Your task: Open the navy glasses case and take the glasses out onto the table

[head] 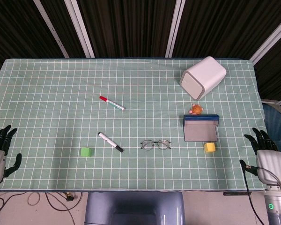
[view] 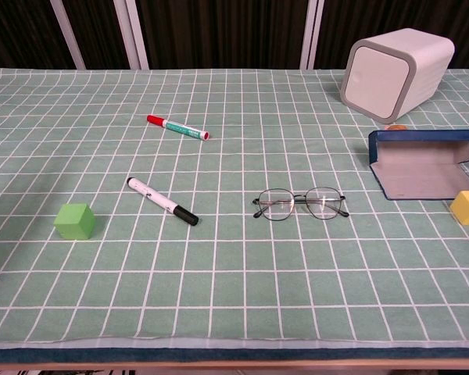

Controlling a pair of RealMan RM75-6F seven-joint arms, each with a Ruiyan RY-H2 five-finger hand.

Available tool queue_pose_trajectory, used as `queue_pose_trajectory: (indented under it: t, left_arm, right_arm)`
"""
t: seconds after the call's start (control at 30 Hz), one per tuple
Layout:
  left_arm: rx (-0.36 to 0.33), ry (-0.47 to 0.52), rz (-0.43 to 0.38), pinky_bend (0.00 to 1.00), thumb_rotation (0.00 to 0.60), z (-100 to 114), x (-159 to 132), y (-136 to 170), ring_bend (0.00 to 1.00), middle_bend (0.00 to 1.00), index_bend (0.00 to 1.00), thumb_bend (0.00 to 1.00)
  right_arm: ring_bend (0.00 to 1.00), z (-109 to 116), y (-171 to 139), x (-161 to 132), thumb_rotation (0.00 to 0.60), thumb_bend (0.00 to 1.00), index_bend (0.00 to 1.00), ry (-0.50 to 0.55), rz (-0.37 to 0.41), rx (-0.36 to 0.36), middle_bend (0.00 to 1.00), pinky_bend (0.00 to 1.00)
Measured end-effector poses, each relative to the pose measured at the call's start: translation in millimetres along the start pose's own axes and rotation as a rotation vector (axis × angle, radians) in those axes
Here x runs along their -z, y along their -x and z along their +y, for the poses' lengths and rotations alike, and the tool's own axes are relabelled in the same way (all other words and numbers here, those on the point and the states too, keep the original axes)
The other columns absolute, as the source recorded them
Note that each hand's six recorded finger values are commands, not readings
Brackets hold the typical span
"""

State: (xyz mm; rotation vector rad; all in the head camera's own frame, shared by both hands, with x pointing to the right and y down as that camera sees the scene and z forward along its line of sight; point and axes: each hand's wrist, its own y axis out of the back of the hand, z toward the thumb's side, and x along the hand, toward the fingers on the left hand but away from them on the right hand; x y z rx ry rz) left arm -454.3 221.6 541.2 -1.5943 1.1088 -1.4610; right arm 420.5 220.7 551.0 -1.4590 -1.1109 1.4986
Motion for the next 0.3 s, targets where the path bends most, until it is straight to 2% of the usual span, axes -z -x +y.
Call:
queue_pose_trajectory:
  t: [0.13,0.3]
  left_arm:
    - [0.007,-0.018,-0.010,0.00,0.600,-0.8,-1.0,2.0,0.00,0.00,0.07,0.46]
    - [0.009,-0.027,-0.016,0.00,0.600,-1.1,-2.6,3.8,0.00,0.00,0.07,0.46]
  right_arm:
    - [0.09,-3.4,-12.0,7.3,0.600,0.23,0.22,0.005,-0.011,0.000,0.11,0.23]
    - [0.09,2.7,-15.4,7.9,0.600,0.23,0.22,0.002,-0.003,0.036,0.11,0.23]
